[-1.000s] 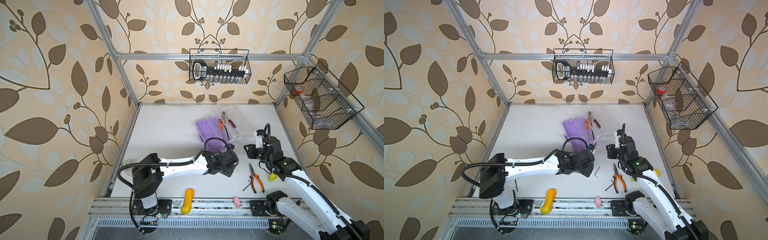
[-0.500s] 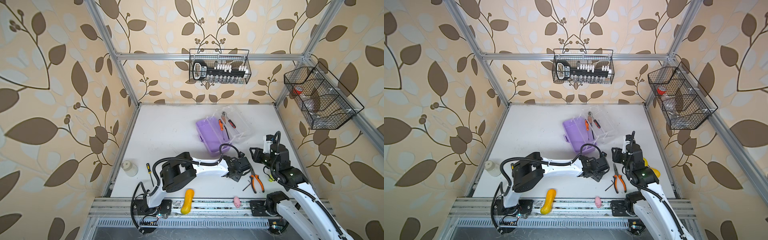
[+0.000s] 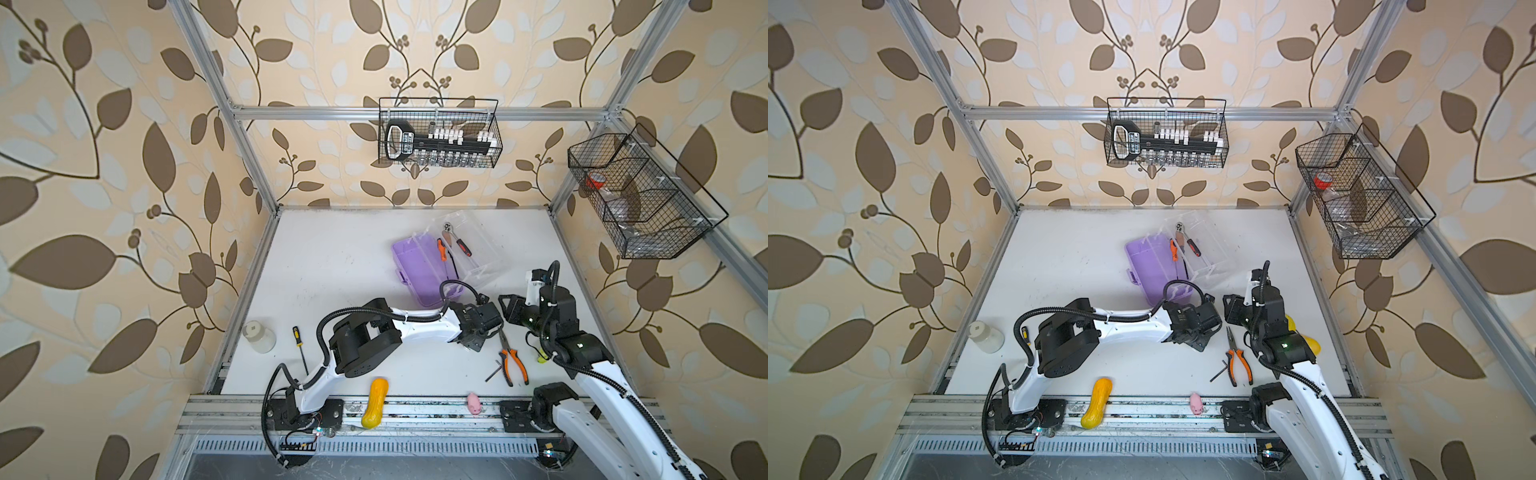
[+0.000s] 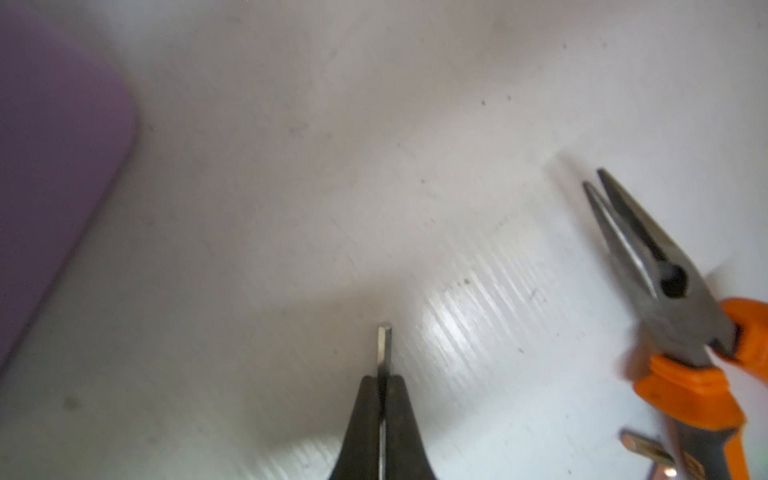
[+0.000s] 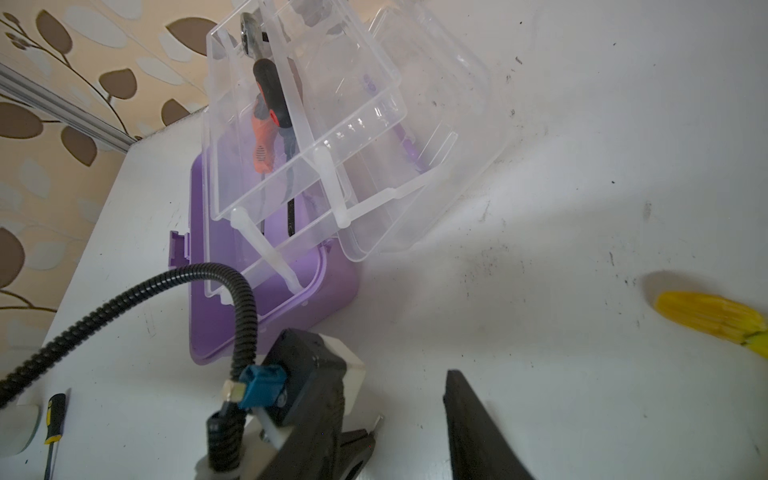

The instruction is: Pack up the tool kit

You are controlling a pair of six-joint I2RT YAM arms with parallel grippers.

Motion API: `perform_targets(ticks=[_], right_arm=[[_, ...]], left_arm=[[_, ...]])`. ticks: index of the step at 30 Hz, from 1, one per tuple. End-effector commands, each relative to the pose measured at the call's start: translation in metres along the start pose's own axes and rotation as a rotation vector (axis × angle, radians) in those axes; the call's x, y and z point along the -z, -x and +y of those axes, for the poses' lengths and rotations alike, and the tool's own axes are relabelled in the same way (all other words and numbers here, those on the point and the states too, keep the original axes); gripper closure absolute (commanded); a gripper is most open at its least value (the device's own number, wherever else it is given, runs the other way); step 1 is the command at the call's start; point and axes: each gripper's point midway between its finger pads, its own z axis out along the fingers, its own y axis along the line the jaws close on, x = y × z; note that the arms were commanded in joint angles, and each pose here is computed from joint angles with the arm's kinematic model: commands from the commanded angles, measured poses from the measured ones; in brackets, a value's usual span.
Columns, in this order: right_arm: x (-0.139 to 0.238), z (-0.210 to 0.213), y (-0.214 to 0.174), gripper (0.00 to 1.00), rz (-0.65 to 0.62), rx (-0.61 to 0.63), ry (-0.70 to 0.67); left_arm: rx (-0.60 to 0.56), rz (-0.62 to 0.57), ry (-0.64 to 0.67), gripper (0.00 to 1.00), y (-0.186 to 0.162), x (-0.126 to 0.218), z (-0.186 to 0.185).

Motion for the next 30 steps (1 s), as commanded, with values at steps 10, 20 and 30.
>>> perform_targets(ticks=[10,20,30], right_arm=[[0.0,0.017,0.005,0.69,0.019,0.052,0.08],[0.013,0.066,0.016,0.71,-0.006,0.074,0.345],[0.016,0.143,-0.006,0.67,0.122,0.234,0.602]], left_arm=[[0.1,-0.037,-0.191,1.0,0.045,0.052,-0.002],[0.263,-0.216,-0.432,1.0,0.099,0.145,0.025],[0.309,-0.292,-0.482,1.0,0.112,0.179,0.047]])
